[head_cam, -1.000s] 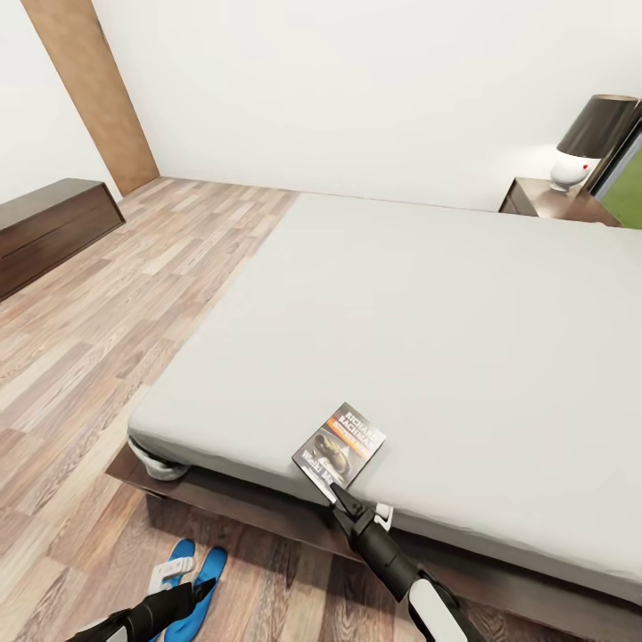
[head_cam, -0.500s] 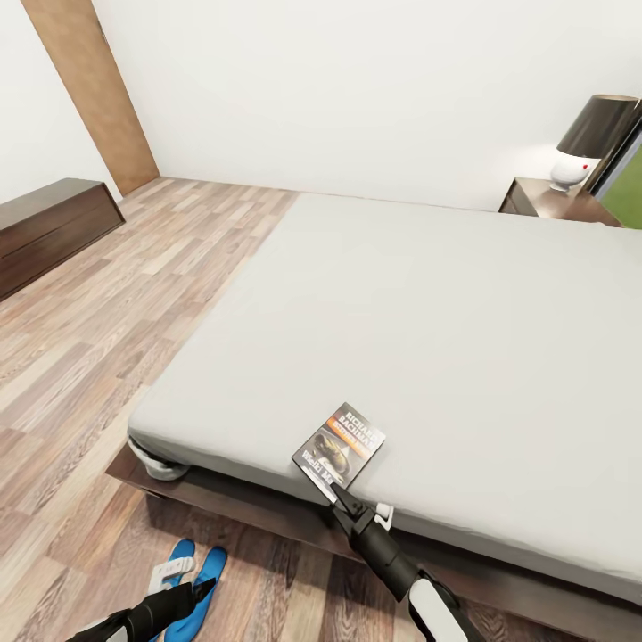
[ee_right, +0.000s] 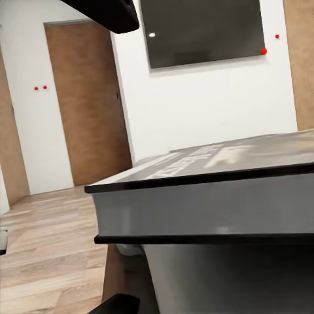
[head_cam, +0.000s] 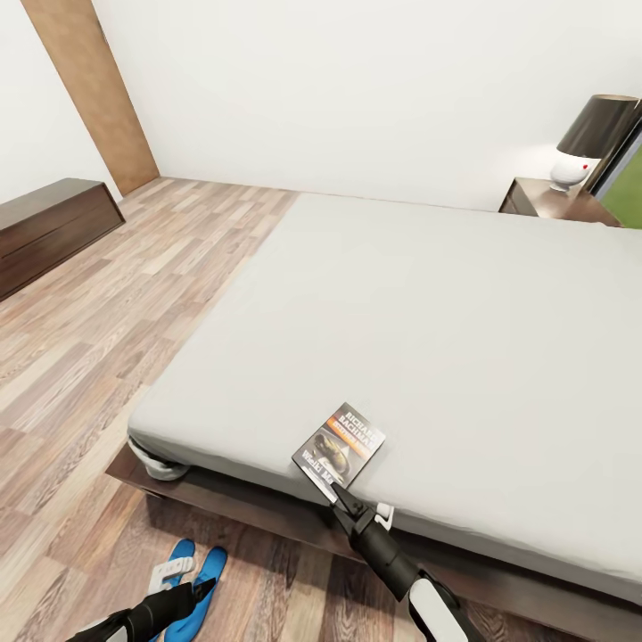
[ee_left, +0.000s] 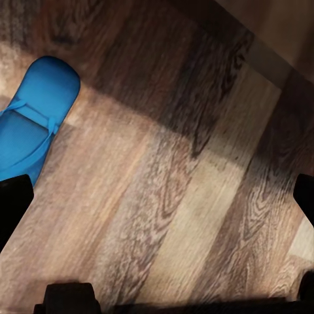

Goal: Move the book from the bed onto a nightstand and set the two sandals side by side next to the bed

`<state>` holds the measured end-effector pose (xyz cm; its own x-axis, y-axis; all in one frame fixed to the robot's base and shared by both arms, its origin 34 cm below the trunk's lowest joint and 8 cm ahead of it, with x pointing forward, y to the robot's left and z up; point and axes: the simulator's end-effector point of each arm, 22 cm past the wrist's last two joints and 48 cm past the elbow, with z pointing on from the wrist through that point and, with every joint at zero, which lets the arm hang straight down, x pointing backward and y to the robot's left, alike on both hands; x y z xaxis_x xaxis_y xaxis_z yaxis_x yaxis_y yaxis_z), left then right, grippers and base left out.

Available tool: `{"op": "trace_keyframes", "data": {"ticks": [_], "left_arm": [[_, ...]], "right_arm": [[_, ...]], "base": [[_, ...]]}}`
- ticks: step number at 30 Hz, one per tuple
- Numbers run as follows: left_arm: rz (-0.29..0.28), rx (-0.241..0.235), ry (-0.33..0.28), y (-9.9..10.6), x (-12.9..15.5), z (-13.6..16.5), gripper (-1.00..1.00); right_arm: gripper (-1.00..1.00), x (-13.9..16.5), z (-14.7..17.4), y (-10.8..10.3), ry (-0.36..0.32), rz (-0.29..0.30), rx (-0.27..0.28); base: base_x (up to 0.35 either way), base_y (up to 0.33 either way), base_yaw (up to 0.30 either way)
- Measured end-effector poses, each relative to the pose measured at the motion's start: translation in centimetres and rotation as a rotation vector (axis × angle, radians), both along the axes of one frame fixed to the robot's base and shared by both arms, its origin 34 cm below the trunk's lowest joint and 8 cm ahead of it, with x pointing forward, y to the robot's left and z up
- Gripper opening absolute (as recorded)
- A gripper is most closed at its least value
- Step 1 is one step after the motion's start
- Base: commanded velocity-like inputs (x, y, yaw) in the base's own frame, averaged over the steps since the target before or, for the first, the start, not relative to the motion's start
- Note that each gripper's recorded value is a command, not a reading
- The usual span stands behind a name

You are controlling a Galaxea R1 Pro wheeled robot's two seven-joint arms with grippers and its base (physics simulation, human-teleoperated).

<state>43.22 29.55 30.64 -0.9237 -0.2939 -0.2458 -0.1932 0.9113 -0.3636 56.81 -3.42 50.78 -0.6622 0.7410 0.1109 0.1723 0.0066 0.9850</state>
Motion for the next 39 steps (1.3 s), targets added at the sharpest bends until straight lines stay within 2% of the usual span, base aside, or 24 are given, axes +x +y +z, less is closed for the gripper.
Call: {"op": "trace_keyframes", "data": {"ticks": [20,39], "left_arm": [[0.0,0.0,0.0,0.0,0.0,0.0,1.0],[0.001,-0.001,0.002,0.0,0.5,3.8,1.0]], "right_arm": [[-1.0,0.0,0.0,0.0,0.0,0.001,0.0],[-1.0,0.5,3.7,0.1,0.002,0.002,0.001]], "base": [[0.0,0.0,0.0],[0.0,0.0,0.0]]}}
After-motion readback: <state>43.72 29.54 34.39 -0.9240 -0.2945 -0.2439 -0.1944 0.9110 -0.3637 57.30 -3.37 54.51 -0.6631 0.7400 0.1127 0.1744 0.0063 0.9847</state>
